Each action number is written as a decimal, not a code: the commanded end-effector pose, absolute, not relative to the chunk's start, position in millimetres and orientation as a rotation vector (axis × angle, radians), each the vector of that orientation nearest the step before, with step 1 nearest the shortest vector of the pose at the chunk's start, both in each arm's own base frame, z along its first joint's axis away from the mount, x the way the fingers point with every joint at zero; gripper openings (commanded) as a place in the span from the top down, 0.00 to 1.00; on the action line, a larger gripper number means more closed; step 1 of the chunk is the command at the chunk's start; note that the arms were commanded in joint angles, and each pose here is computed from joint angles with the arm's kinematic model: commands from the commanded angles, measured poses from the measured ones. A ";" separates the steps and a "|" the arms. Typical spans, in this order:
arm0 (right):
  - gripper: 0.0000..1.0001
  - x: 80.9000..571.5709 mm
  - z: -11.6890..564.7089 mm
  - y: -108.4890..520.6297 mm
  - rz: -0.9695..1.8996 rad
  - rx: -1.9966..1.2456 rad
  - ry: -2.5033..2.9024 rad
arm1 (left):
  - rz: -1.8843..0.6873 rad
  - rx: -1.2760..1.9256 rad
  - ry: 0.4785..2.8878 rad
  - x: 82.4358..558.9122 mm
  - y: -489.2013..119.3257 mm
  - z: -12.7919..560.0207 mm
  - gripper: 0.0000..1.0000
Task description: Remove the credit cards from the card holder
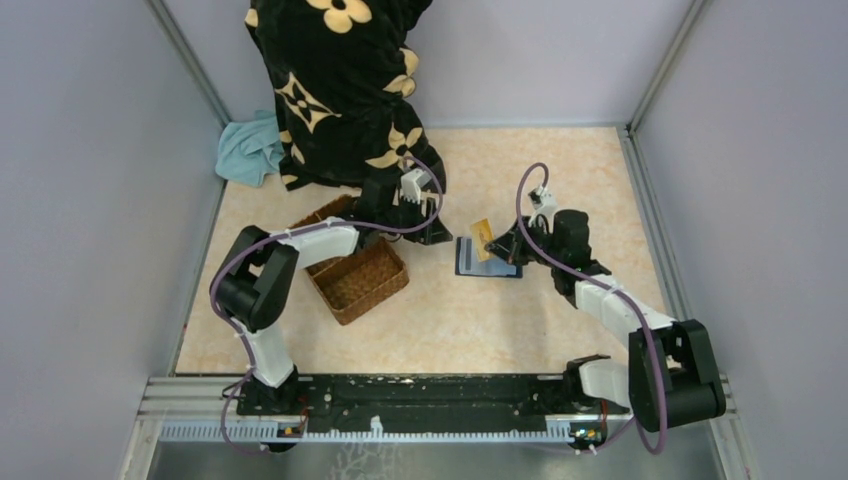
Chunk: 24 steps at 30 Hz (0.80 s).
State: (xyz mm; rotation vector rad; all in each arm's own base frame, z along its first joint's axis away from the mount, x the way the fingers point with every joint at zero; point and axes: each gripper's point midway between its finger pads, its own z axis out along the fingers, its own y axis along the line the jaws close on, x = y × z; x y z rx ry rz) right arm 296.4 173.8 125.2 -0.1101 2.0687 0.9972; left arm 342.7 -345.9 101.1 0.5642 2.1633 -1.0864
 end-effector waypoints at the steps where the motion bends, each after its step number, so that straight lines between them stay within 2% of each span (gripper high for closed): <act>1: 1.00 293.3 150.9 186.8 1.106 -0.205 1.951 | -1.138 0.673 2.087 332.4 -346.2 110.3 0.36; 5: 1.00 285.4 149.7 197.5 1.207 -0.269 1.947 | -1.396 0.778 1.906 310.3 -353.4 131.3 0.40; 9: 1.00 286.7 149.3 194.4 1.174 -0.266 1.952 | -1.574 0.795 1.793 291.8 -348.3 145.4 0.42; 11: 1.00 287.2 148.1 193.4 1.157 -0.275 1.959 | -1.603 0.805 1.753 285.4 -345.7 150.0 0.45; 15: 1.00 281.6 147.5 201.5 1.232 -0.302 1.956 | -1.640 0.855 1.676 275.7 -344.6 161.7 0.44; 24: 1.00 265.1 147.0 226.3 1.252 -0.431 1.982 | -1.670 0.886 1.615 276.4 -347.7 166.5 0.48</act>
